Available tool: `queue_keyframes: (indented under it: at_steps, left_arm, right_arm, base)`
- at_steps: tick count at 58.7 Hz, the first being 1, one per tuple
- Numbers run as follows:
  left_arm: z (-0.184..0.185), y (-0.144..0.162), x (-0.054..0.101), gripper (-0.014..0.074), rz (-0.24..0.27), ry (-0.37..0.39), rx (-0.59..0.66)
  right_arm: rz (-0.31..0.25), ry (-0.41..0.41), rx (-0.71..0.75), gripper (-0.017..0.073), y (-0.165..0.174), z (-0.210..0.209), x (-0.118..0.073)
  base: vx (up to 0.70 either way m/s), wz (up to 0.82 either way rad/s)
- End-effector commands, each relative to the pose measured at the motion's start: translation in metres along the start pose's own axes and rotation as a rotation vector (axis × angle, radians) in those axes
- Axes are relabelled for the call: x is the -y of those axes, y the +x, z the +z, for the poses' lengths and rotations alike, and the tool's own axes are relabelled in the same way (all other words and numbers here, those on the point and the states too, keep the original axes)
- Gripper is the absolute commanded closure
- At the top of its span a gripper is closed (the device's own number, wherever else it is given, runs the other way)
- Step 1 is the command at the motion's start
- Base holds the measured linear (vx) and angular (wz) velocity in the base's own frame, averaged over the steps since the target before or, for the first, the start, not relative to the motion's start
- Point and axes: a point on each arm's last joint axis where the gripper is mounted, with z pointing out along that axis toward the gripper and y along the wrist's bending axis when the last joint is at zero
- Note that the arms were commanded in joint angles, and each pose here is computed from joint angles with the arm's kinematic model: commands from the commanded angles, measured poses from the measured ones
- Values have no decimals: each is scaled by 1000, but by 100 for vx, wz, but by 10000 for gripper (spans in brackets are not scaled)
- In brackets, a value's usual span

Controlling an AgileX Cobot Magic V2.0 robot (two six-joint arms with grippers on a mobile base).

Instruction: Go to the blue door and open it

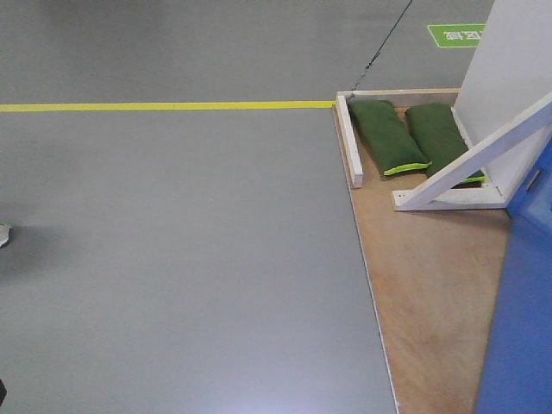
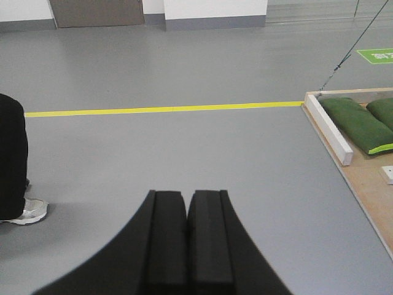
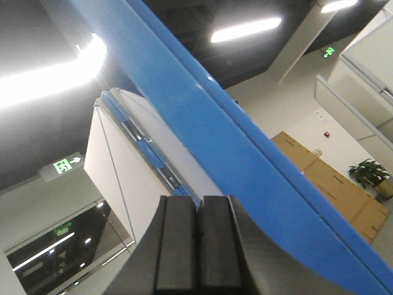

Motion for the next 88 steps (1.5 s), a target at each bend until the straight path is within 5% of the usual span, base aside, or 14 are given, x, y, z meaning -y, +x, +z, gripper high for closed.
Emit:
queue_keyframes:
  at_steps: [1,12,21,49,76,88]
  left_arm:
    - [-4,-15,0,521,-10,4,118]
    - [-4,-15,0,521,-10,4,118]
    - [-4,-15,0,521,-10,4,118]
    - [-4,-15,0,521,-10,4,118]
    - [-4,-15,0,521,-10,4,118]
    - [-4,-15,0,521,-10,4,118]
  right_arm:
    - [34,19,67,551,-6,11,7]
    - [263,35,179,551,-13,34,27]
    - [267,87,261,551,-17,47,43]
    - [320,160,129,551,3,77,72]
    - [390,92,-108,551,23,75,57]
    - [479,-52,-269,551,41,65,25]
  base:
    - [0,0]
    - [0,0]
    - [0,0]
    - [0,0]
    - [0,0]
    - [0,0]
